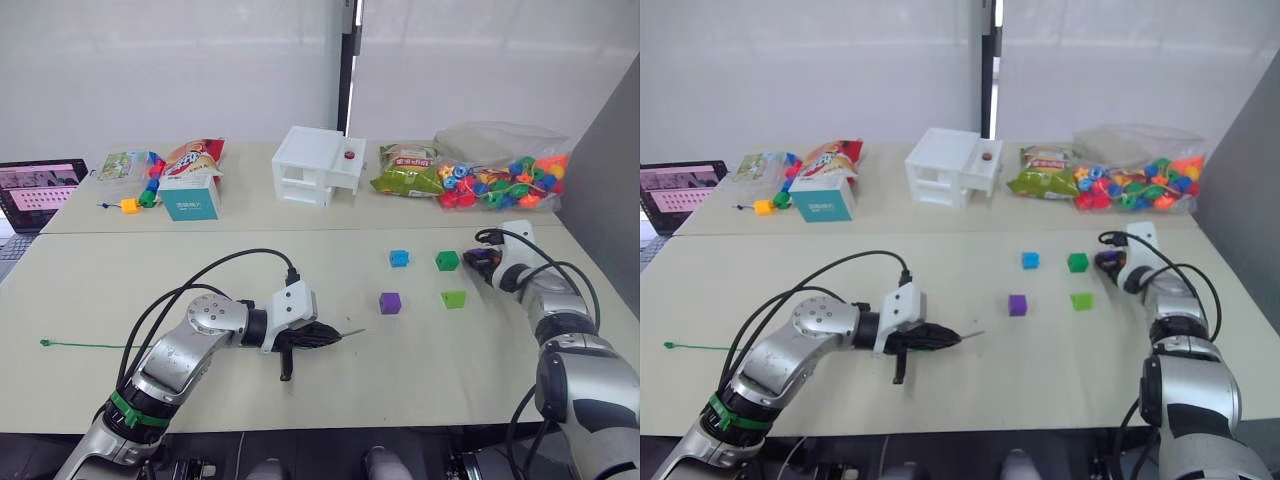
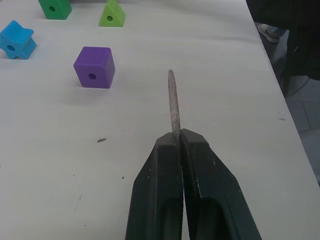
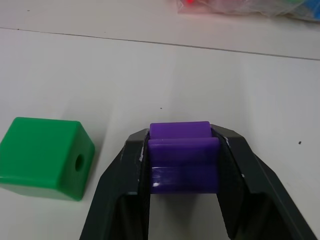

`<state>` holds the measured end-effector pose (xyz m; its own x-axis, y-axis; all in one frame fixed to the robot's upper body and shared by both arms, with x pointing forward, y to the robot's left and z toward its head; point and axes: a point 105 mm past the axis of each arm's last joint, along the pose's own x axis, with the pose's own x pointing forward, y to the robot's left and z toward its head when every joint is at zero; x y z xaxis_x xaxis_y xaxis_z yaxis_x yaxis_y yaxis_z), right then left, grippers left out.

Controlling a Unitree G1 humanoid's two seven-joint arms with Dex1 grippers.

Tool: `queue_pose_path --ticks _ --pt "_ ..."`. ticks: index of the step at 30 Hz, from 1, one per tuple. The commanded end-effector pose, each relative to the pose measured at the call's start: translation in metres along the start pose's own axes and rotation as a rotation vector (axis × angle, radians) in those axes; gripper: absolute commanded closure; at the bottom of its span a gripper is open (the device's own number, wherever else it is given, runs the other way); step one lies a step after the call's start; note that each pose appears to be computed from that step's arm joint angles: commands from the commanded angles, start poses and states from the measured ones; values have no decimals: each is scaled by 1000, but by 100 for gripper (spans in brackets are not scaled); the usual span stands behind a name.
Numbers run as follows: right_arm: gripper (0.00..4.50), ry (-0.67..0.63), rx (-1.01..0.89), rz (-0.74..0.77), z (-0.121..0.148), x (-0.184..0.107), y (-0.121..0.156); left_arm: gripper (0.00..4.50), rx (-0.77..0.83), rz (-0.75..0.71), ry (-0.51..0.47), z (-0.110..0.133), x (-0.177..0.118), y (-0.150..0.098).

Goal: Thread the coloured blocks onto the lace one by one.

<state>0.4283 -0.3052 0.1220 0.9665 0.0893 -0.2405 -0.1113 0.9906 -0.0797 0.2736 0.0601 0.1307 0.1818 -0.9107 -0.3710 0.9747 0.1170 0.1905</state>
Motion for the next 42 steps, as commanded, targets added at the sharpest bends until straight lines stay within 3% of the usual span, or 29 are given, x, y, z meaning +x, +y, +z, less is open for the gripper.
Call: queue_pose_path --ticks 1,9,15,22,28,36,42 --pt "331 -93 14 -28 27 -5 -12 450 44 -3 -20 10 1 0" --pt "331 -275 12 -2 86 -34 -32 450 49 -61 -21 10 8 -2" --pt "331 -307 -1 88 96 -83 5 450 52 -132 -39 10 25 -4" --pt "331 -272 67 102 48 -133 84 450 77 -144 -39 13 40 7" --pt "331 -156 131 66 -12 -157 128 450 91 -200 -24 10 46 3" --pt "331 -56 130 47 -57 -157 146 450 91 -203 4 4 38 4" --pt "331 -48 186 30 -69 -160 146 450 83 -188 17 0 34 3"
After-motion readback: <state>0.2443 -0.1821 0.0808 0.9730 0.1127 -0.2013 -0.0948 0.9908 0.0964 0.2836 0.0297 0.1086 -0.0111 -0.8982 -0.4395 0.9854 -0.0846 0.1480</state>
